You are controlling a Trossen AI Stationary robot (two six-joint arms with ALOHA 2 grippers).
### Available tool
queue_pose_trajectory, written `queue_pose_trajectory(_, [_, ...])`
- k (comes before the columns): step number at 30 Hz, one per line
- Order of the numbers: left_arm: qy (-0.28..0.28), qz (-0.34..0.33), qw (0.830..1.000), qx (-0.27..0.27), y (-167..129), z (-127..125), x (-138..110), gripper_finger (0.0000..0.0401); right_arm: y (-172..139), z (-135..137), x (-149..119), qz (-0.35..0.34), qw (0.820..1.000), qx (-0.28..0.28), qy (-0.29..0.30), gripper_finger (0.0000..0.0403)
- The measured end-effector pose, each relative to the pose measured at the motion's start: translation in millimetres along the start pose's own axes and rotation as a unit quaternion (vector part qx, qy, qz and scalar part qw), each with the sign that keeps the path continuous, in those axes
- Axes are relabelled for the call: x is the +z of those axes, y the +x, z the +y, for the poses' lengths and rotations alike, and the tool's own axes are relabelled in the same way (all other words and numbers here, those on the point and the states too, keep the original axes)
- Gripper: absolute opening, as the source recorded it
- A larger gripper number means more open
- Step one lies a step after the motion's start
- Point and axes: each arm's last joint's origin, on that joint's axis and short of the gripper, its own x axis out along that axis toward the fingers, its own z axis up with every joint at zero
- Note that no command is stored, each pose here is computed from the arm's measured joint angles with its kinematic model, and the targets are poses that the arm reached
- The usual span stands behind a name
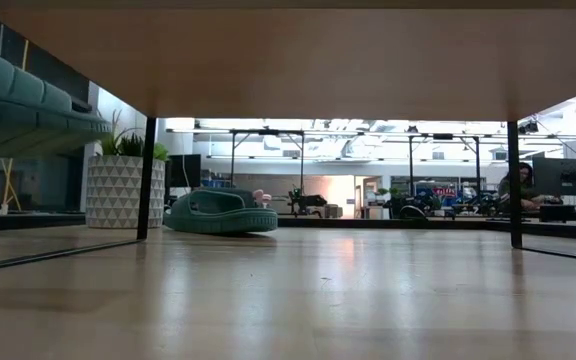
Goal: Pick and place slides into the shelf
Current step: Put the bottom green slide on the shelf
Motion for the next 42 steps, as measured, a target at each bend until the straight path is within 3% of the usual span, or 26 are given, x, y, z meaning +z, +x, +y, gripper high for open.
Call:
queue_pose_trajectory(31, [-0.009,0.026,0.999,-0.047,74,-30,-23,0.0001,0,0,0,0.000,1.000,-0.001,0.004,0.0087])
queue_pose_trajectory(42, [-0.005,0.030,0.998,-0.048,76,-30,-25,0.0047,0,0,0,0.000,1.000,-0.003,0.011,0.0087])
